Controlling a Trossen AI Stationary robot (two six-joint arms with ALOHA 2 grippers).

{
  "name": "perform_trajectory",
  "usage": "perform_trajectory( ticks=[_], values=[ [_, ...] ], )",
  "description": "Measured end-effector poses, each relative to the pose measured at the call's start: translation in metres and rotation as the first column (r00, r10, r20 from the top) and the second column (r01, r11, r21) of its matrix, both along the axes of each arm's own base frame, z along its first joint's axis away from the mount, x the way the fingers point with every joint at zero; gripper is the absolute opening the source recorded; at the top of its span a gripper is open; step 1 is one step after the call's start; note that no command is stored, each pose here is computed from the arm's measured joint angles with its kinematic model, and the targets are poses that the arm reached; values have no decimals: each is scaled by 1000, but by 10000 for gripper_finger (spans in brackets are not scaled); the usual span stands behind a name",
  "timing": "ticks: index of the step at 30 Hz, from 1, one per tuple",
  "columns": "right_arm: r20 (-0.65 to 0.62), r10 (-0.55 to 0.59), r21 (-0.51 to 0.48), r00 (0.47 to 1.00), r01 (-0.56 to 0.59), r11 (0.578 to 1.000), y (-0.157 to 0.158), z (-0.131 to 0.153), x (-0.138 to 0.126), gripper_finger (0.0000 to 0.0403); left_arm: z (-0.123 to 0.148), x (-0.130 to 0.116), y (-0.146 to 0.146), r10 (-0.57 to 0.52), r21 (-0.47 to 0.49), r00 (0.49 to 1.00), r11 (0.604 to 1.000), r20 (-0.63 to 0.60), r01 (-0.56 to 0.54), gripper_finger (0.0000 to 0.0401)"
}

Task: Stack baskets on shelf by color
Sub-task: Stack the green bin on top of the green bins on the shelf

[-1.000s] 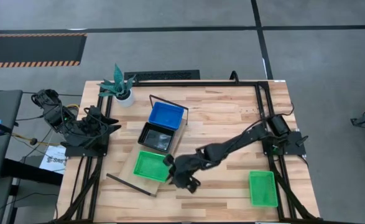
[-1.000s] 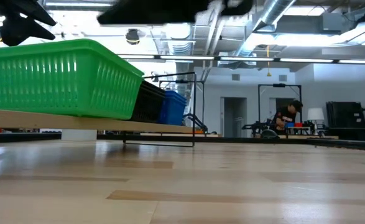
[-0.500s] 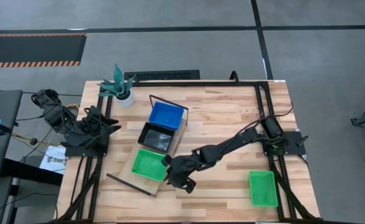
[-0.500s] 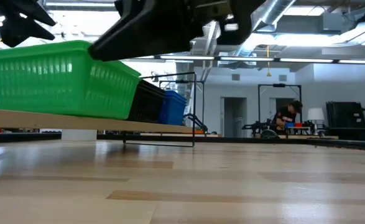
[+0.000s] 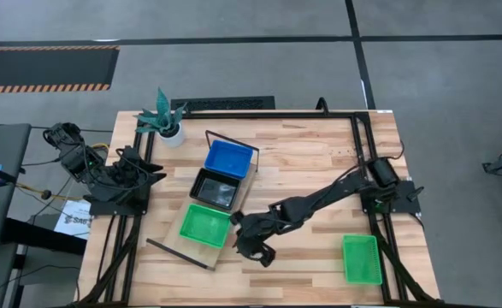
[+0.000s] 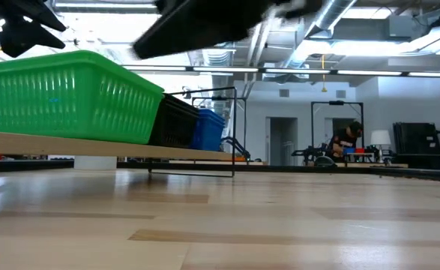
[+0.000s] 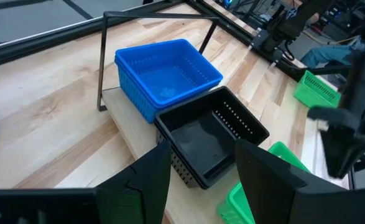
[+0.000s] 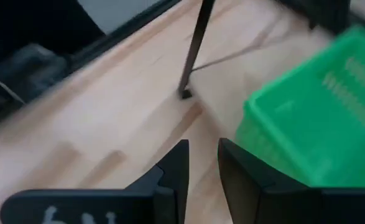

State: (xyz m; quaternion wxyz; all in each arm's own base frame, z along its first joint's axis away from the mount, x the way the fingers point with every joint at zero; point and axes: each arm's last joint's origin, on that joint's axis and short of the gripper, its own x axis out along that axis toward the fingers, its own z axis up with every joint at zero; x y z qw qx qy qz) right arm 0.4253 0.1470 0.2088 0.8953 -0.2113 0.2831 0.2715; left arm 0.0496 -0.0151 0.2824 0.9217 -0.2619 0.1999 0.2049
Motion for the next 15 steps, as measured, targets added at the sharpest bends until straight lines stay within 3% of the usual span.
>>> perform_trajectory(
  ticks=[3,5,9,12,15],
  values=[
    [-219,-142,103,965,168,980,-1,12,-20,107,0,0,0,-3,-2,1000,1000,-2,3,169],
    [-415,-255,130,873,335,933,-1,16,-38,107,0,0,0,-7,-2,1000,1000,-6,7,169],
    [-712,-430,-61,555,561,826,11,15,-84,109,0,0,0,-17,19,1000,1000,-14,17,169],
    [-765,-559,-269,321,629,729,32,17,-122,115,0,0,0,-24,44,1000,999,-16,24,169],
    [-749,-642,-388,160,680,622,54,25,-156,130,0,0,0,-20,53,1000,998,-12,21,169]
  ],
)
